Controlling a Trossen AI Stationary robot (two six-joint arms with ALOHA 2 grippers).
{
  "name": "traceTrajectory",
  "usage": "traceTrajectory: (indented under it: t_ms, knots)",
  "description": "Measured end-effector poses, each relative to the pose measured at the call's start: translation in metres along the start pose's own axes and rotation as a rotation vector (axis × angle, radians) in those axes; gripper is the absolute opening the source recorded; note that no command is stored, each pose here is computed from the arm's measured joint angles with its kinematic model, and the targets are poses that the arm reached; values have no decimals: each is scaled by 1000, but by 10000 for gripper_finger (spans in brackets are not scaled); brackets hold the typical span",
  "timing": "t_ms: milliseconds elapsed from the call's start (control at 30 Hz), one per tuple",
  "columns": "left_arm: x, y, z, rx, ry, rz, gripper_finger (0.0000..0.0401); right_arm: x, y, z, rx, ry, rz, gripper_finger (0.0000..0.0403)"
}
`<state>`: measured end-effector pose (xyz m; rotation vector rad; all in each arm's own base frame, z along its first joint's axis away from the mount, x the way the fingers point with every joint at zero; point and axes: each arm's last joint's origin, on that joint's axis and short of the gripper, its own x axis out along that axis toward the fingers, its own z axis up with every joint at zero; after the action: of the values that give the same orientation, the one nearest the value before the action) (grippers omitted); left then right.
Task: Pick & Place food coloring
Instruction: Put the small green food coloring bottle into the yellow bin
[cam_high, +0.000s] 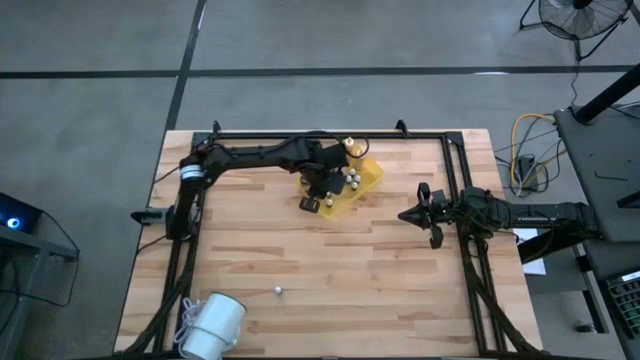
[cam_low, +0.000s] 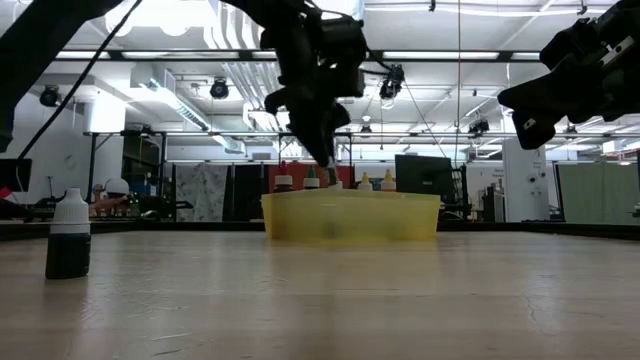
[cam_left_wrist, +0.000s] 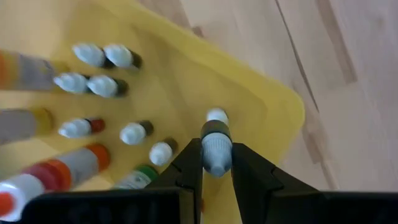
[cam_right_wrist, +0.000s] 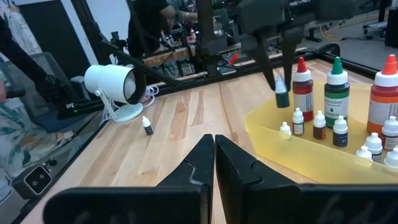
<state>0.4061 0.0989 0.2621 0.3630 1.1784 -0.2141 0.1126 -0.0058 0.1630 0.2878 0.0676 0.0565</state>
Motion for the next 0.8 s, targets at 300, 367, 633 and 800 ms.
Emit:
traceTrajectory:
  t_ms: [300, 367, 633, 800]
  knots:
    - [13, -5, -9, 25, 82, -52, 44, 0, 0, 0, 0, 0, 0, 9]
    - [15, -6, -10, 23, 91, -59, 44, 0, 0, 0, 0, 0, -1, 9]
    - [15, -6, -10, 27, 87, -56, 44, 0, 0, 0, 0, 0, 0, 9]
    - [19, -5, -9, 31, 65, -40, 44, 0, 0, 0, 0, 1, 0, 9]
